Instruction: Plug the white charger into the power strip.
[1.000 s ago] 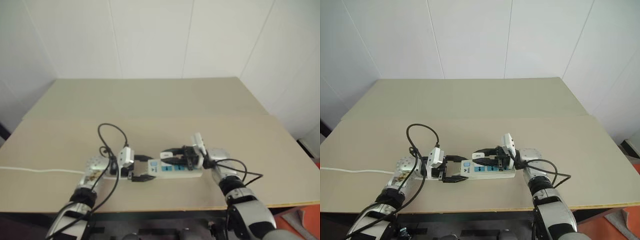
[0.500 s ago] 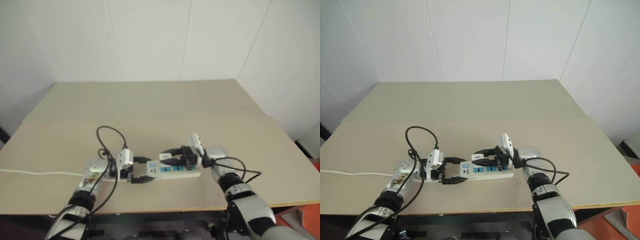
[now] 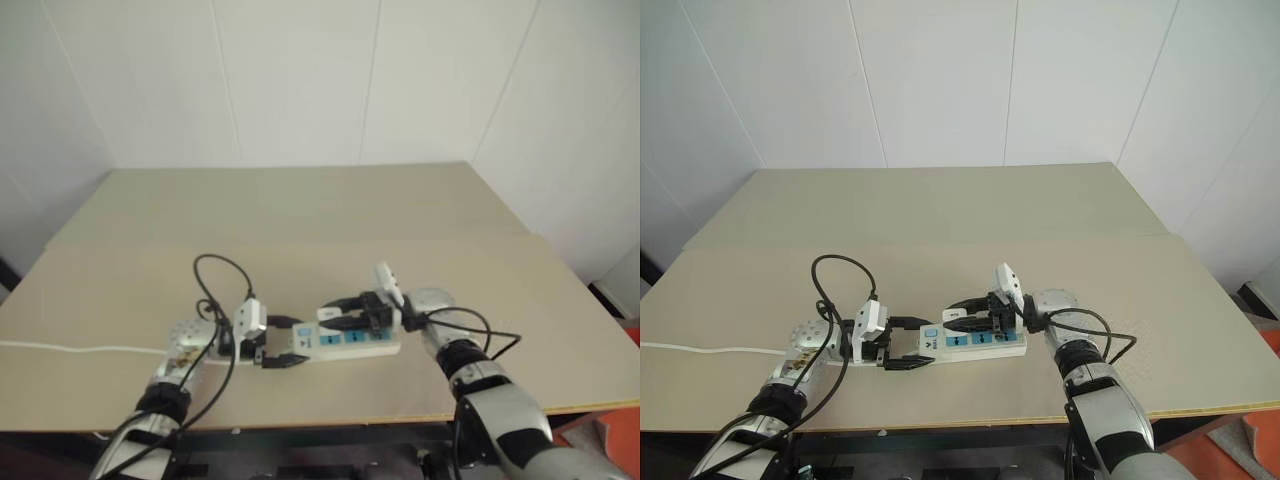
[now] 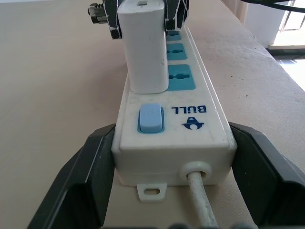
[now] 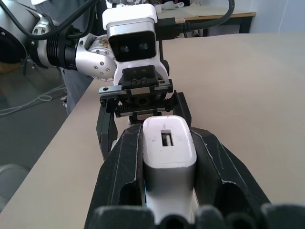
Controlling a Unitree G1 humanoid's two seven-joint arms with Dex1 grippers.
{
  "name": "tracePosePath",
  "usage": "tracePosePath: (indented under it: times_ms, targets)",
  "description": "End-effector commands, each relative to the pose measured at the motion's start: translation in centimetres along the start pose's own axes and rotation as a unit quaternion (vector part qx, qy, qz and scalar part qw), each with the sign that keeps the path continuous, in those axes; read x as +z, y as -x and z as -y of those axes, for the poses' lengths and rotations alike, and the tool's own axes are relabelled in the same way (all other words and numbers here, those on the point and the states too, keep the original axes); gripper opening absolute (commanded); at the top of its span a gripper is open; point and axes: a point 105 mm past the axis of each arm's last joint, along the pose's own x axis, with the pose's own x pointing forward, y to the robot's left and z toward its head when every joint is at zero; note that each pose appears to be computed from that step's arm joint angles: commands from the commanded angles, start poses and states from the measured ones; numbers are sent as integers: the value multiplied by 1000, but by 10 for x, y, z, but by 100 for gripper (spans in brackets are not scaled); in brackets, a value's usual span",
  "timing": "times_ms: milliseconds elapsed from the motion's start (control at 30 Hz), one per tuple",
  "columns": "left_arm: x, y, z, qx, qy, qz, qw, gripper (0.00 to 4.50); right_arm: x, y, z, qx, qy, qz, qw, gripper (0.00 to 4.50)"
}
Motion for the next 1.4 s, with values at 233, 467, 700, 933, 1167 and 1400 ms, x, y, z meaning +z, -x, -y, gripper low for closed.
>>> tracePosePath:
  times_ms: [233, 467, 700, 933, 1167, 1400]
  targets:
    - [14, -2, 2, -13, -45, 8, 999, 323, -62, 18, -31, 22, -86, -110, 990, 364]
    - [13, -5, -2, -9, -20, 0, 1000, 323, -62, 22, -31, 21, -84, -118, 989, 446]
    - [55, -3, -12, -21, -25, 88, 996, 446, -53, 29, -23, 2, -66, -111, 992, 450]
    - [106, 34, -17, 1, -50, 131, 990, 446, -10, 53, -10, -10, -6, -69, 998, 450]
    - [91, 64, -12, -20, -76, 47, 996, 446, 46, 115, -5, -46, 111, -134, 984, 450]
    - [77, 100, -5, -30, -80, -28, 996, 446, 87, 162, -23, -57, 160, -230, 958, 450]
